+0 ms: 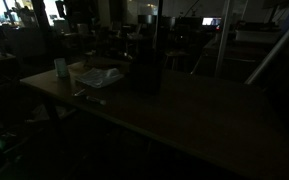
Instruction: Take the cloth and shove it in the box
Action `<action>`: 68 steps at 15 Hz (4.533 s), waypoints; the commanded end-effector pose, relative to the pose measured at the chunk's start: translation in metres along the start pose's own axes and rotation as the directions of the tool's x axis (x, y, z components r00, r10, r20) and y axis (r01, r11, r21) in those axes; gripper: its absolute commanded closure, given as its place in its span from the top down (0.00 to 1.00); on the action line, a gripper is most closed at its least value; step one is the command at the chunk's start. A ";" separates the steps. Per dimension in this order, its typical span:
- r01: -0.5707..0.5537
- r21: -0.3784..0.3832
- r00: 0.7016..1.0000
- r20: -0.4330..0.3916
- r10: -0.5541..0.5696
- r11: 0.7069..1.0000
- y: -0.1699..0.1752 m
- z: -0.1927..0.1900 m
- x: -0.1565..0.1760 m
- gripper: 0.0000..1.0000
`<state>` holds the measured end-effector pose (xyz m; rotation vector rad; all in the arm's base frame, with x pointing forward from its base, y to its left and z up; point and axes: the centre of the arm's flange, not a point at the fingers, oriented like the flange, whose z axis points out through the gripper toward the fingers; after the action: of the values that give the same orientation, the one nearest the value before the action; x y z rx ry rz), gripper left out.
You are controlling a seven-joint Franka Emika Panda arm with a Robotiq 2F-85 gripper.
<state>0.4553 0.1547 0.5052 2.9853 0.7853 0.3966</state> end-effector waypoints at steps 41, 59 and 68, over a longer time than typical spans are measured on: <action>0.068 0.011 0.979 0.190 -0.068 0.998 0.043 0.152 0.043 0.03; -0.324 -0.294 0.914 0.148 0.378 0.899 0.249 0.071 -0.015 0.03; -0.334 -0.239 0.882 0.262 0.392 0.912 0.234 0.158 -0.022 0.03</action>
<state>0.5807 -0.0536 0.3828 2.8799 0.1810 0.0148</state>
